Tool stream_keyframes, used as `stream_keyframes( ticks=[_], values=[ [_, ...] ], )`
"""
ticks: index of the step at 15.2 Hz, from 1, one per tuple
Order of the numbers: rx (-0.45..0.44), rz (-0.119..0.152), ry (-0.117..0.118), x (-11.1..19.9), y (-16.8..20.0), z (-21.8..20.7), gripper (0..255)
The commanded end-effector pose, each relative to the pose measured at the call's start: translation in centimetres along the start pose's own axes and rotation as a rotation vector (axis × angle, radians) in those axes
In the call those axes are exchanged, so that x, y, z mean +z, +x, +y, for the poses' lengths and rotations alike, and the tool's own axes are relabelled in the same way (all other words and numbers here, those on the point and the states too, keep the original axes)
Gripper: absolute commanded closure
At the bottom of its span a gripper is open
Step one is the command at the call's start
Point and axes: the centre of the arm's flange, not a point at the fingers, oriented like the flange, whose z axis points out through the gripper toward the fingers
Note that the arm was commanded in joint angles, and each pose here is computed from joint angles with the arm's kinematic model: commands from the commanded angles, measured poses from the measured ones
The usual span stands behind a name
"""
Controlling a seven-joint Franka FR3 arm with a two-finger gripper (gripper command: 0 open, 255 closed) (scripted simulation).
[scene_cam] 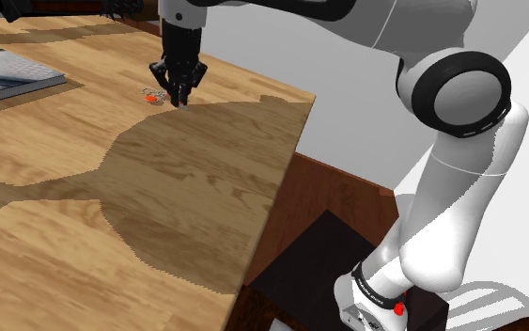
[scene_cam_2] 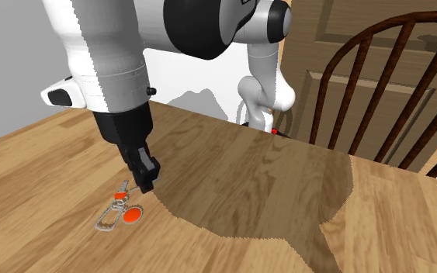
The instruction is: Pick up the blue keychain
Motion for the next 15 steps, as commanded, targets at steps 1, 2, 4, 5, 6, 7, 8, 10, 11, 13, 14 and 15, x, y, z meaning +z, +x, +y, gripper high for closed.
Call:
stream_keyframes(
  ticks=[1,2,4,5,6,7,8,10,11,13,14,15],
  values=[
    [-0.004,-0.009,0.0,-0.6,-0.1,-0.3,255],
    [-0.004,-0.009,0.0,-1.2,-0.1,-0.3,255],
    [-0.004,-0.009,0.0,-2.2,-0.1,-0.3,255],
    [-0.004,-0.009,0.0,-2.7,-0.1,-0.3,255],
    [-0.004,-0.009,0.0,-3.3,-0.1,-0.3,255],
    [-0.004,-0.009,0.0,-3.8,-0.1,-0.3,255],
    [-0.004,-0.009,0.0,-4.3,-0.1,-0.3,255],
    [-0.004,-0.009,0.0,-5.4,-0.1,-0.3,255],
    [-0.004,-0.009,0.0,-5.9,-0.1,-0.3,255],
    [-0.004,-0.009,0.0,-7.0,-0.1,-0.3,255],
    [-0.004,-0.009,0.0,-7.0,0.0,-0.3,255],
    [-0.004,-0.009,0.0,-7.0,-0.1,-0.3,255]
  ],
)
